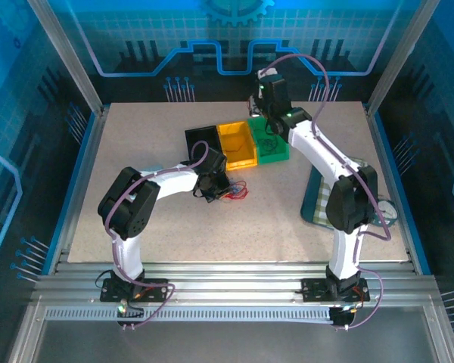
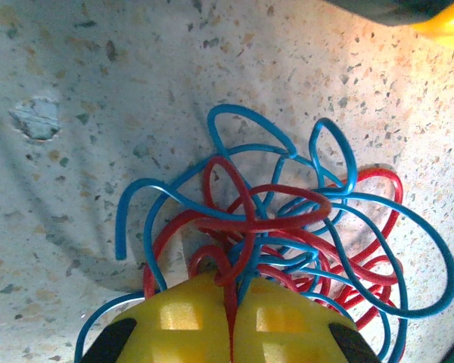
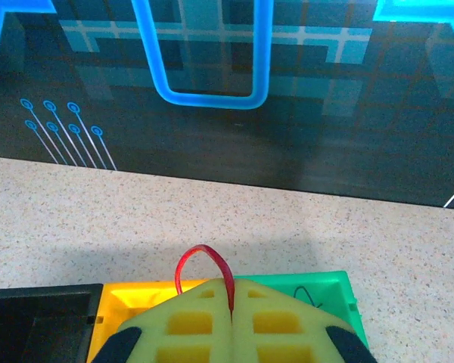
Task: Untangle the cables
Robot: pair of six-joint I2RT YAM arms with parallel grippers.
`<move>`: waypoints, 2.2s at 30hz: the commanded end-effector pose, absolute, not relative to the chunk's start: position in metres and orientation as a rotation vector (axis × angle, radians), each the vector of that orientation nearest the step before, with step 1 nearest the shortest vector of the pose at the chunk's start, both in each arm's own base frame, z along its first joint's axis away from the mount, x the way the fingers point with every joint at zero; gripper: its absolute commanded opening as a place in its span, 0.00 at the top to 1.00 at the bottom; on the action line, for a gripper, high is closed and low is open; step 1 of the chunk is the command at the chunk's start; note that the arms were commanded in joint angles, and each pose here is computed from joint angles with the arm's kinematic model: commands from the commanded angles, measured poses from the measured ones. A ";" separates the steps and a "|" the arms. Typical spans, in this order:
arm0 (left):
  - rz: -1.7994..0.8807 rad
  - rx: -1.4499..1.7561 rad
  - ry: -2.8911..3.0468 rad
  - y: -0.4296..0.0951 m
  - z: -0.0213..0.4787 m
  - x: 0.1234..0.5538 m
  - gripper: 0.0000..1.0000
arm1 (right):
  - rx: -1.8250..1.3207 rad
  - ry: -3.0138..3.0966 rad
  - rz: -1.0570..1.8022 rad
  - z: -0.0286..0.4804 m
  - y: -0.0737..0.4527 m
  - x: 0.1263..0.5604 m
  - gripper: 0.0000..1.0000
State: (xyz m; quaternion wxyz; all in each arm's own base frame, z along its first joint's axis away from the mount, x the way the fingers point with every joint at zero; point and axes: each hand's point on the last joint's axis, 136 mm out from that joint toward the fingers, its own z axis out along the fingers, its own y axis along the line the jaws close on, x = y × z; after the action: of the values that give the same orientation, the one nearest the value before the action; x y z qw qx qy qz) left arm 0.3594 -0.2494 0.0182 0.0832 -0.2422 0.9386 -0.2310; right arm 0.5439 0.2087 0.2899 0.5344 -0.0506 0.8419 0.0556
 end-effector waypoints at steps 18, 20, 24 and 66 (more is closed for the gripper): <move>-0.509 -0.818 2.934 -0.221 -0.021 0.331 1.00 | -0.286 2.332 0.397 0.170 0.274 0.508 1.00; -0.510 -0.822 2.935 -0.221 -0.021 0.331 1.00 | -0.271 2.350 0.384 0.162 0.275 0.511 1.00; -0.512 -0.827 2.935 -0.220 -0.021 0.329 1.00 | -0.244 2.379 0.330 0.146 0.272 0.521 1.00; -0.588 -0.793 2.875 -0.228 -0.002 0.341 1.00 | -0.221 2.228 0.164 0.212 0.258 0.523 0.47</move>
State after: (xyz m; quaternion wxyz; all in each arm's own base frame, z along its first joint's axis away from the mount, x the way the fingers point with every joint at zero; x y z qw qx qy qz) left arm 0.3600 -0.2491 0.0190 0.0788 -0.2437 0.9374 -0.2360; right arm 0.5278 0.2673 0.1760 0.3923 -0.0970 0.9118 0.0732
